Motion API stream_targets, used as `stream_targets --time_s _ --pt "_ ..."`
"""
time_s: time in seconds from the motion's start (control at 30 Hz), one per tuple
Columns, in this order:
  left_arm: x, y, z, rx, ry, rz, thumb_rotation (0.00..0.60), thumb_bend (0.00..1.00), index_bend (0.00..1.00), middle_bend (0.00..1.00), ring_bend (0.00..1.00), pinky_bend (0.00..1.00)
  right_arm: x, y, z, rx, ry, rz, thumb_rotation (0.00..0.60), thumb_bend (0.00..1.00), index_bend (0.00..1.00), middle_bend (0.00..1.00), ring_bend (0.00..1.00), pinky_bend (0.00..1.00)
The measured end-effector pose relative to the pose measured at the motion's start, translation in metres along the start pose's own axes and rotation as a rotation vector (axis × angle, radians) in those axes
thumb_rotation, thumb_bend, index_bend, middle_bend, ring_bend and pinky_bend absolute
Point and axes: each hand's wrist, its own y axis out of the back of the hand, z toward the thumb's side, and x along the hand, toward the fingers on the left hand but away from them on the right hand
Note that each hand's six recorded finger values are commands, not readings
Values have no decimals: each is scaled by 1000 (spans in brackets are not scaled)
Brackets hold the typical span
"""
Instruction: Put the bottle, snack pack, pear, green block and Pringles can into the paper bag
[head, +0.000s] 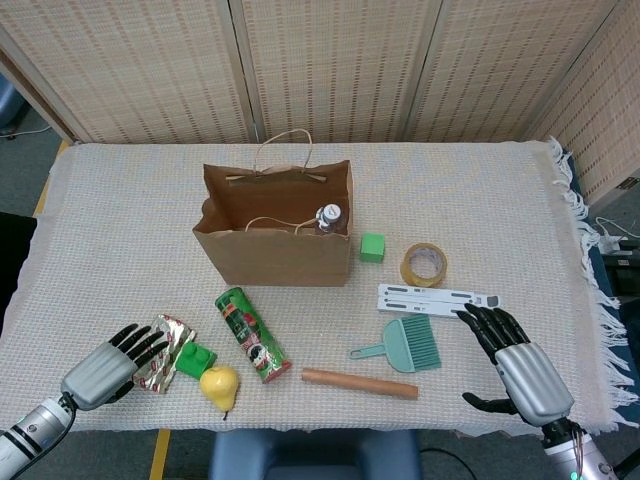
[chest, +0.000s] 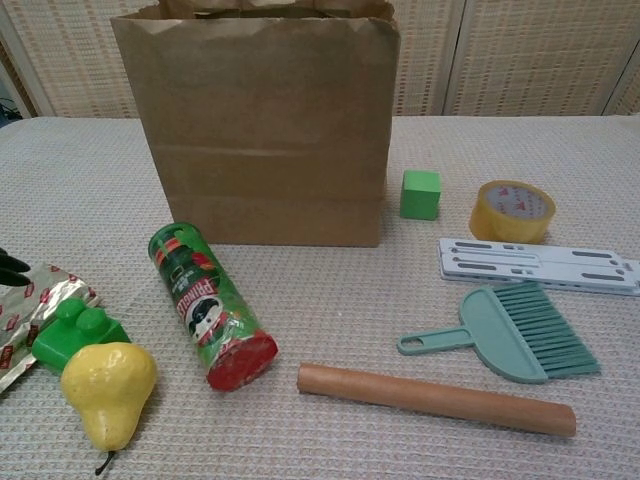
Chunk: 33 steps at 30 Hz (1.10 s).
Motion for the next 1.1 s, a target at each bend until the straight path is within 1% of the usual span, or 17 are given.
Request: stream_targets --time_s 0.13,0.33,0.53,0.63,0.77,1.1 --pt "-1 -10 -6 -17 32 -6 600 372 0 0 0 74 1 -2 1 3 1 5 600 3 0 0 0 0" --pt "-5 -24 -13 -28 58 -24 600 371 0 0 0 74 2 1 1 1 0 -8 600 2 0 0 0 0" --pt "-12 -30 -12 -66 79 -22 600 372 0 0 0 74 0 -1 0 3 -5 -1 600 3 0 0 0 0" --pt "-11 -33 -10 -89 88 -23 600 372 0 0 0 74 0 -1 0 2 -5 -1 600 3 0 0 0 0" --pt "-4 -37 -1 -105 80 -23 600 373 0 0 0 74 1 0 1 0 -3 -4 600 3 0 0 0 0" --pt "15 -44 15 -98 53 -35 600 371 0 0 0 74 2 1 2 0 4 -6 600 3 0 0 0 0"
